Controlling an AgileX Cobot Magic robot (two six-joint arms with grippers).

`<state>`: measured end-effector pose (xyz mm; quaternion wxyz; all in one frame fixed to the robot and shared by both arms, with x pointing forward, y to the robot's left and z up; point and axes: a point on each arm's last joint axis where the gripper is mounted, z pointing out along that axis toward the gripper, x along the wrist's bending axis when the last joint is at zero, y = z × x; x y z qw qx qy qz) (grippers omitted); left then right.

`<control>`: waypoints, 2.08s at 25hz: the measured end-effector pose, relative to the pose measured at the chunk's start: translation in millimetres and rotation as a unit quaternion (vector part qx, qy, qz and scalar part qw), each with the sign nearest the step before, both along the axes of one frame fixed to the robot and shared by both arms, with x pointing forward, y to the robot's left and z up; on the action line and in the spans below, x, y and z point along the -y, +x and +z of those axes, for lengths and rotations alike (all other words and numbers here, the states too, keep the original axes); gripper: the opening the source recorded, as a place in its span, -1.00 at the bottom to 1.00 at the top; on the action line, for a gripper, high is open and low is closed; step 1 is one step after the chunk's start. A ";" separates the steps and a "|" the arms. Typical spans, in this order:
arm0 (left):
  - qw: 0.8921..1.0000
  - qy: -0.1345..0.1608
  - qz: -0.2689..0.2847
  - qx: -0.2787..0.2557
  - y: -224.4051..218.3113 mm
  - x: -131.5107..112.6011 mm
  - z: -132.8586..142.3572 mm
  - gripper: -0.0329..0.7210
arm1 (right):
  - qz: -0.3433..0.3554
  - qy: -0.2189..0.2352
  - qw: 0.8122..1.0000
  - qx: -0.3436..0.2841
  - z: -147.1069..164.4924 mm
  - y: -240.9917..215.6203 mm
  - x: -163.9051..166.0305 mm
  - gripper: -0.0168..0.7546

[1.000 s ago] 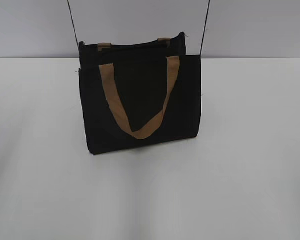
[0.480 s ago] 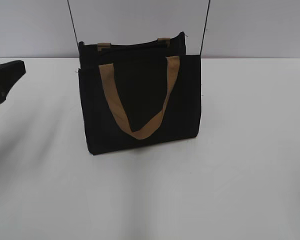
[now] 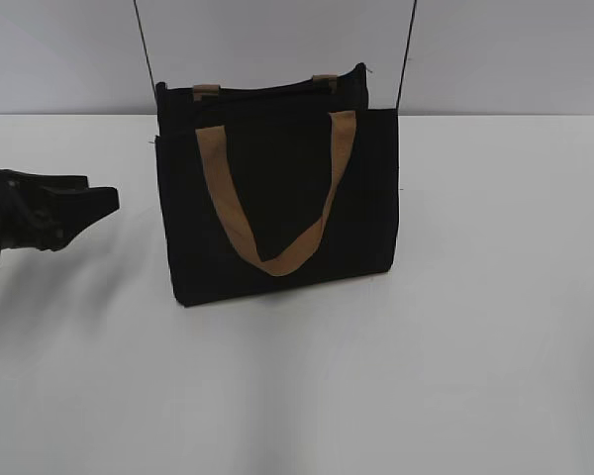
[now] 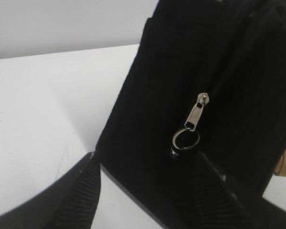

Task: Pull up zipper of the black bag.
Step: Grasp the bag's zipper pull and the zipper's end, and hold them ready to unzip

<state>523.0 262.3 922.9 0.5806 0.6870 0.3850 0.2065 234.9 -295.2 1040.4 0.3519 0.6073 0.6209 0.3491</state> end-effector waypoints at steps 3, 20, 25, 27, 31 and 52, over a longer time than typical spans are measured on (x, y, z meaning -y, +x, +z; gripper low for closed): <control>0.999 -0.002 -0.043 -0.015 16.1 3.2 -9.6 0.25 | 0.000 0.000 1.000 0.000 0.0 0.0 0.0 0.35; 0.986 -0.003 -0.156 -0.052 43.7 29.7 -50.9 0.09 | 0.000 0.000 1.000 0.000 0.0 0.0 0.0 0.35; 0.984 -0.002 -0.170 -0.043 56.4 40.5 -56.2 0.03 | 0.000 0.000 1.000 0.000 0.0 0.0 0.0 0.35; 0.984 0.001 -0.174 -0.042 58.6 44.3 -56.2 0.02 | 0.000 0.000 1.000 0.000 0.0 0.0 0.0 0.35; 0.984 0.007 -0.176 -0.033 67.0 48.3 -55.8 0.02 | 0.000 0.000 1.000 0.000 0.0 0.0 0.0 0.35; 0.984 0.019 -0.176 -0.032 75.8 54.0 -59.7 -0.86 | 0.000 0.000 1.000 0.000 0.0 0.0 0.0 0.35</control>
